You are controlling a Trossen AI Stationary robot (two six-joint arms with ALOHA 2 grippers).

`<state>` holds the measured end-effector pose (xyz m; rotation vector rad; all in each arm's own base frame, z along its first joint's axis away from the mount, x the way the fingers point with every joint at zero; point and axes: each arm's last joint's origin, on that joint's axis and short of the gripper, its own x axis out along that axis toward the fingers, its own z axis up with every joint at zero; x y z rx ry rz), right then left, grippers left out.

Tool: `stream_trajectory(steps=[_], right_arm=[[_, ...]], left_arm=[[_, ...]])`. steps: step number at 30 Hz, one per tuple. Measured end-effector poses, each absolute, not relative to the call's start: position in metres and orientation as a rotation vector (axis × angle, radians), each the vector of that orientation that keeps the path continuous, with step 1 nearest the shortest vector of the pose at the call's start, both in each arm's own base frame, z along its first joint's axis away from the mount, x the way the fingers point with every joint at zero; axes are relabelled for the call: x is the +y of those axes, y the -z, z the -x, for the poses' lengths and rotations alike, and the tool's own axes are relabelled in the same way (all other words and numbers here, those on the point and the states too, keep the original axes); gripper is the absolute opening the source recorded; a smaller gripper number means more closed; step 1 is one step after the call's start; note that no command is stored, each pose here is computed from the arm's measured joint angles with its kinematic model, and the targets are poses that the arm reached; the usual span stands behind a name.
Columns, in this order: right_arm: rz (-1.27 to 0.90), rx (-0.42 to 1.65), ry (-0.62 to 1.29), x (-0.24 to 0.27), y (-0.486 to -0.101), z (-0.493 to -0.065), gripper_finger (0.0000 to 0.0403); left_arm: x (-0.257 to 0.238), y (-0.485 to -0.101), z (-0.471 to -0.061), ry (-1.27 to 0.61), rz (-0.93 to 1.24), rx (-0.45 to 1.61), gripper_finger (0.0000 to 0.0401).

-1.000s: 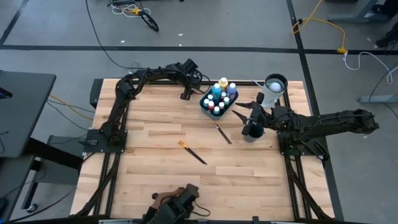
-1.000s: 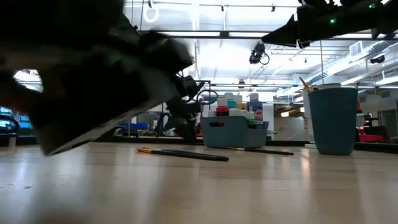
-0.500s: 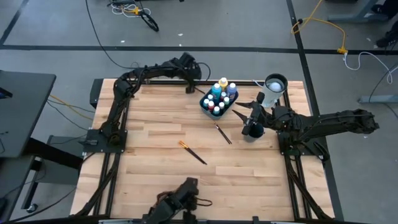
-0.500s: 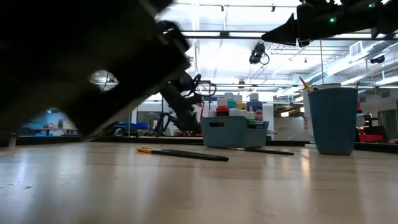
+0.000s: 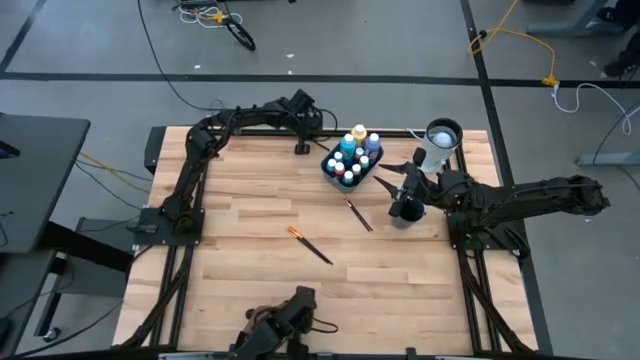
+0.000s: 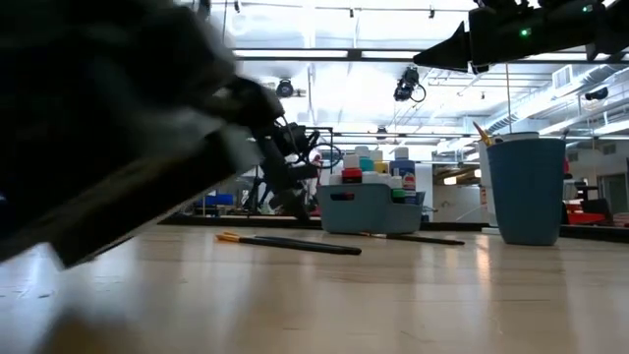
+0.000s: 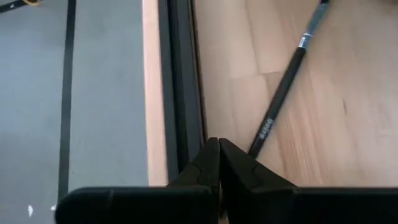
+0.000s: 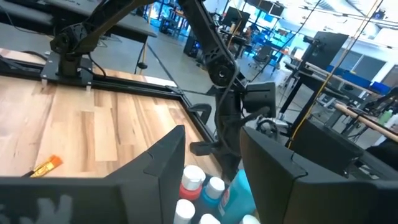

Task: Pick & Place Paint Supplies
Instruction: Put the silver paint brush into the blue cup

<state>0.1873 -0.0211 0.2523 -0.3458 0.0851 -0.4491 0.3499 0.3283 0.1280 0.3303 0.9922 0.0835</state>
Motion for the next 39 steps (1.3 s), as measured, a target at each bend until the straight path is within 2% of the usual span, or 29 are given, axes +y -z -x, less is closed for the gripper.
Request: stream_trajectory(steps=[8, 13, 16, 22, 24, 28, 35, 39], right_arm=[[0.392, 0.032, 0.46, -0.021, -0.259, -0.187, 0.0158], [0.433, 0.008, 0.468, -0.021, -0.262, -0.187, 0.0158], [0.446, 0.003, 0.47, -0.021, -0.263, -0.187, 0.0158], [0.454, 0.013, 0.468, -0.021, -0.262, -0.187, 0.0158], [0.454, 0.012, 0.468, -0.021, -0.262, -0.187, 0.0158], [0.436, 0.011, 0.467, -0.021, -0.262, -0.187, 0.0158], [0.422, 0.035, 0.459, -0.021, -0.259, -0.187, 0.0158], [0.41, 0.035, 0.457, -0.021, -0.259, -0.187, 0.0158]], left_arm=[[0.32, -0.125, -0.336, 0.031, -0.372, 1.186, 0.0004], [0.311, -0.123, -0.33, 0.075, -0.304, 1.279, 0.0004], [0.308, -0.128, -0.329, 0.018, -0.233, 1.289, 0.0005], [0.305, -0.159, -0.333, -0.247, 0.04, 1.16, 0.002], [0.303, -0.168, -0.336, -0.271, 0.075, 1.117, 0.0029], [0.287, -0.156, -0.343, -0.178, 0.134, 1.121, 0.0057], [0.266, -0.147, -0.362, -0.236, -0.001, 1.103, 0.0127], [0.265, -0.145, -0.364, -0.274, -0.002, 1.092, 0.0161]])
